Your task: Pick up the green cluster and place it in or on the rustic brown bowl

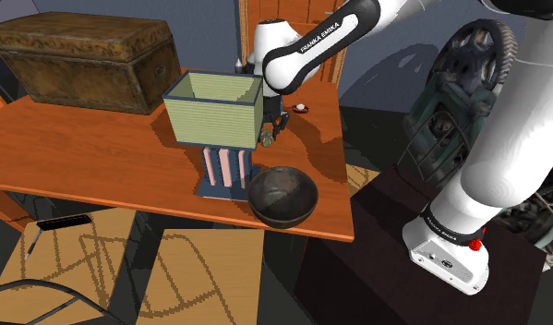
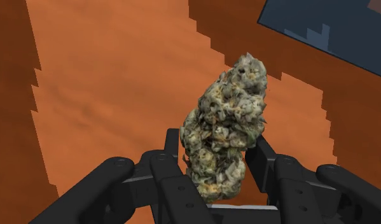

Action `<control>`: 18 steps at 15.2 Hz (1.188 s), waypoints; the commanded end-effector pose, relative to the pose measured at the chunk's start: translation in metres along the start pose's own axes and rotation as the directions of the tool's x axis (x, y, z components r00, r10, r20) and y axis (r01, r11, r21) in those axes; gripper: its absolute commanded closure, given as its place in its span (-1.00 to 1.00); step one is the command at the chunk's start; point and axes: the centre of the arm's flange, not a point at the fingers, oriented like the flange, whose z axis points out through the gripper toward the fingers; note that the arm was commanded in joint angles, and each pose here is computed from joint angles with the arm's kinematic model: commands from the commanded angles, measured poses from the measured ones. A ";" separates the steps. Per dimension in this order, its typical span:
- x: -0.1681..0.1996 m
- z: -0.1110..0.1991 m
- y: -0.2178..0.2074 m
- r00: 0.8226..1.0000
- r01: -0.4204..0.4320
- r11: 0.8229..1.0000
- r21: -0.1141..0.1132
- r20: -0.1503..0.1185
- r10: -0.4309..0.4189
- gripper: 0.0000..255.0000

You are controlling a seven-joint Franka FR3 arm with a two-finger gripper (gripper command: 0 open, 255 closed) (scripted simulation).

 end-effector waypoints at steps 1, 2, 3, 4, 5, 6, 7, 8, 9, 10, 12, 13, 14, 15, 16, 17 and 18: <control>-0.001 -0.010 0.000 1.000 0.000 1.000 0.000 0.000 0.000 1.00; -0.001 -0.016 0.000 1.000 0.000 1.000 0.000 0.000 0.000 1.00; -0.001 -0.021 -0.001 1.000 0.000 1.000 0.000 0.000 0.000 1.00; -0.001 -0.026 -0.001 1.000 0.000 1.000 0.000 0.000 0.000 1.00; -0.002 -0.032 -0.001 1.000 0.000 1.000 0.000 0.000 0.000 1.00; -0.002 -0.037 -0.001 1.000 0.000 1.000 0.000 0.000 0.000 1.00; -0.002 -0.042 -0.001 1.000 0.000 1.000 0.000 0.000 0.000 1.00; -0.002 -0.047 -0.001 1.000 0.000 1.000 0.000 0.000 0.000 1.00; -0.002 -0.053 -0.001 1.000 0.000 1.000 0.000 0.000 0.000 1.00; -0.003 -0.058 -0.002 1.000 0.000 1.000 0.000 0.000 0.000 1.00; -0.003 -0.068 -0.002 1.000 0.000 1.000 0.000 0.000 0.000 1.00; -0.003 -0.074 -0.002 1.000 0.000 1.000 0.000 0.000 0.000 1.00; -0.003 -0.079 -0.002 1.000 0.000 1.000 0.000 0.000 0.000 1.00; -0.004 -0.084 -0.002 1.000 0.000 1.000 0.000 0.000 0.000 1.00; -0.004 -0.090 -0.003 1.000 0.000 1.000 0.000 0.000 0.000 1.00; -0.004 -0.095 -0.003 1.000 0.000 1.000 0.000 0.000 0.000 1.00; -0.004 -0.100 -0.003 1.000 0.000 1.000 0.000 0.000 0.000 1.00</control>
